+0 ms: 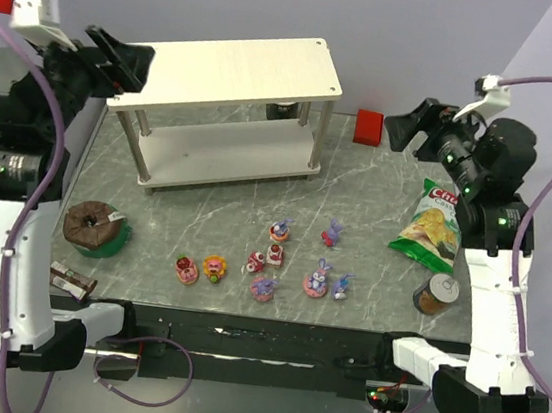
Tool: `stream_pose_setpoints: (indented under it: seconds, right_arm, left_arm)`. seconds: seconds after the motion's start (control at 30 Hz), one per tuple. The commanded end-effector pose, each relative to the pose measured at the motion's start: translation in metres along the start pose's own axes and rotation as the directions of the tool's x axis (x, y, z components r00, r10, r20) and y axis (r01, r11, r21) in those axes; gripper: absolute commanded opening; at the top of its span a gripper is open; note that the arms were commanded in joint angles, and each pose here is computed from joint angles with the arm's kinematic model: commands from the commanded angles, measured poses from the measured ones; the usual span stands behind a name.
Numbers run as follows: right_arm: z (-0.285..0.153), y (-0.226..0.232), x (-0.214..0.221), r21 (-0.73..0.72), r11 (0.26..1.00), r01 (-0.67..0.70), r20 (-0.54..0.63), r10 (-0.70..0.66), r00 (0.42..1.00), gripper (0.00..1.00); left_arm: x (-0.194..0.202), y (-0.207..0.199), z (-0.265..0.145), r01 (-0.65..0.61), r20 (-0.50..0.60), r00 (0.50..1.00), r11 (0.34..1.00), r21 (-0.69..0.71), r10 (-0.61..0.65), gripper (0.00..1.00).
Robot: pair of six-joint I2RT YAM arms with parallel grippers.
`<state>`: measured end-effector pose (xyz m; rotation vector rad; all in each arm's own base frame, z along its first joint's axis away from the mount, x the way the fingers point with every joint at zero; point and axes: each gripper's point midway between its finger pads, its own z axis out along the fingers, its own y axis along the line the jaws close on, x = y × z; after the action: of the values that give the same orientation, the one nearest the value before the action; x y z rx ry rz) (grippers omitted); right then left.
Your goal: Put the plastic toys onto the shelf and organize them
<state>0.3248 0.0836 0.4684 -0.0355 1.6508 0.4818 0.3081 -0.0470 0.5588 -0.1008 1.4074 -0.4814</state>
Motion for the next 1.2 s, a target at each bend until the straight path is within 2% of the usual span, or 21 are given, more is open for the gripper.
stream_pose_setpoints:
  seconds: [0.0, 0.13, 0.17, 0.23, 0.27, 0.3, 0.43, 0.47, 0.5, 0.57, 0.63, 0.77, 1.17]
  right_arm:
    - [-0.006, -0.015, 0.022, 0.073, 0.997, -0.023, -0.014, 0.024, 1.000, 1.00]
    - [-0.007, -0.025, 0.073, 0.086, 0.996, -0.004, -0.101, 0.013, 0.995, 1.00]
    - [-0.008, -0.019, 0.082, 0.066, 0.998, 0.001, -0.118, 0.006, 0.993, 1.00]
    - [-0.005, -0.020, 0.113, 0.073, 0.997, 0.005, -0.184, 0.008, 0.983, 1.00]
    - [-0.004, -0.006, 0.127, 0.033, 0.999, 0.017, -0.219, -0.010, 0.976, 1.00]
    - [-0.001, -0.010, 0.149, 0.065, 0.997, 0.028, -0.258, -0.010, 0.966, 1.00]
    - [0.007, 0.011, 0.216, 0.034, 0.999, -0.008, -0.388, 0.021, 0.921, 0.99]
    - [0.013, 0.018, 0.222, 0.012, 1.000, -0.023, -0.376, 0.026, 0.926, 0.98]
    - [0.012, 0.025, 0.251, -0.016, 1.000, -0.026, -0.423, 0.017, 0.906, 0.97]
    - [0.020, 0.035, 0.272, -0.045, 0.998, -0.036, -0.433, 0.013, 0.901, 0.96]
    - [0.021, 0.043, 0.305, -0.073, 0.997, -0.022, -0.484, -0.016, 0.875, 0.95]
    - [0.030, 0.065, 0.338, -0.172, 0.985, 0.007, -0.495, -0.093, 0.864, 0.93]
    - [0.066, 0.085, 0.384, -0.233, 0.971, 0.045, -0.489, -0.157, 0.858, 0.91]
  left_arm:
    - [0.029, -0.007, -0.003, -0.014, -0.076, 0.997, 0.996, 0.090, 0.021, 0.96]
    - [0.065, -0.024, -0.006, -0.014, -0.168, 0.984, 0.976, 0.217, 0.052, 0.96]
    - [0.084, -0.032, -0.007, 0.006, -0.217, 0.975, 0.963, 0.268, 0.055, 0.96]
    - [0.099, -0.037, -0.008, 0.013, -0.247, 0.967, 0.952, 0.307, 0.067, 0.96]
    - [0.118, -0.041, -0.010, 0.040, -0.293, 0.954, 0.939, 0.342, 0.066, 0.96]
    - [0.125, -0.042, -0.010, 0.061, -0.312, 0.948, 0.936, 0.347, 0.054, 0.96]
    - [0.165, -0.047, -0.012, 0.200, -0.445, 0.895, 0.919, 0.340, -0.030, 0.96]
    - [0.172, -0.053, -0.015, 0.212, -0.461, 0.887, 0.911, 0.353, -0.027, 0.96]
    - [0.177, -0.054, -0.017, 0.212, -0.466, 0.884, 0.913, 0.348, -0.027, 0.97]
    - [0.190, -0.056, -0.024, 0.214, -0.486, 0.874, 0.915, 0.342, -0.022, 0.96]
    - [0.198, -0.053, -0.027, 0.211, -0.497, 0.868, 0.921, 0.326, -0.023, 0.96]
    - [0.202, -0.053, -0.031, 0.224, -0.503, 0.864, 0.918, 0.328, -0.031, 0.96]
    - [0.198, -0.053, -0.025, 0.217, -0.496, 0.868, 0.921, 0.324, -0.030, 0.96]
